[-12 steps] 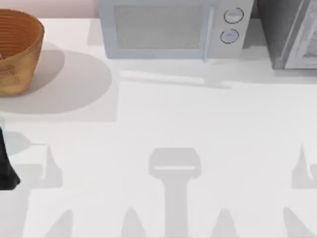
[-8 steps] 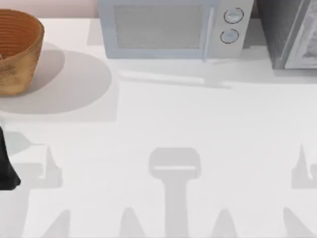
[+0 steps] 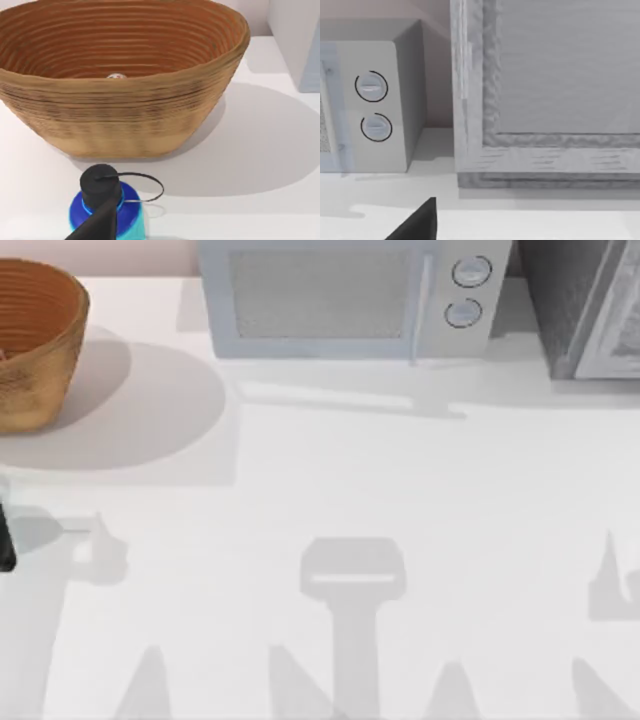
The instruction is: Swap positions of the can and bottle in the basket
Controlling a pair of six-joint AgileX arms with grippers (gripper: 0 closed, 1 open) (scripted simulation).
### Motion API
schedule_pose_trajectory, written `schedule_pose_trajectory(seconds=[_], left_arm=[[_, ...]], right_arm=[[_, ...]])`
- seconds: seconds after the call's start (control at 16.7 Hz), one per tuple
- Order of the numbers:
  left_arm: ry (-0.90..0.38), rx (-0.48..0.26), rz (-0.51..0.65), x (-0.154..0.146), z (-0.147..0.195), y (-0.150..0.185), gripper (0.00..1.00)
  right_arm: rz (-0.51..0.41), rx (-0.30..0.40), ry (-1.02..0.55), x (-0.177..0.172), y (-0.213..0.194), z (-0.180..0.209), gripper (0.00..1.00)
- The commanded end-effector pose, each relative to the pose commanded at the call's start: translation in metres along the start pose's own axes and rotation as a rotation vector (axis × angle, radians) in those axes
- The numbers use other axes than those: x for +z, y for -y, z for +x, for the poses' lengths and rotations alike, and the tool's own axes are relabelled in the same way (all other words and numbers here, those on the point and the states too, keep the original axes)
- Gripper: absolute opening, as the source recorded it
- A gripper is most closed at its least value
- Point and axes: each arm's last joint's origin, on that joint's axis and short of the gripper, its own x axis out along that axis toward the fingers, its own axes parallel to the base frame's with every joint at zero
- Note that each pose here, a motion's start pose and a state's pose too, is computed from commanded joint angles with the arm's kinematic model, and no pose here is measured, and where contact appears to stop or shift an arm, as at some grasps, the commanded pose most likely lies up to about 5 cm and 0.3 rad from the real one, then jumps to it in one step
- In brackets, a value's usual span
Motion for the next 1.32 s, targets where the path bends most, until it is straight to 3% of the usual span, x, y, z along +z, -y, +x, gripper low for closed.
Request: schedule_pose_trajectory(seconds=[0.3,0.66,0.96,1.32], left_arm=[[-0.212,-0.024,0.010,0.087,0.031,-0.013,1.00],[-0.500,-0.075,-0.013,0.163,0.130,-0.044,1.00],[-0.733,-0.130,-0.065,0.166,0.234,-0.080,1.00],[-0.942,-0.192,-0.139,0.118,0.326,-0.115,1.00]], right_arm=[[0.000,0.000,0.000,0.000,0.000,0.000,1.00],[0.000,0.000,0.000,0.000,0.000,0.000,1.00],[0.000,0.000,0.000,0.000,0.000,0.000,1.00],[0.000,0.000,0.000,0.000,0.000,0.000,1.00]])
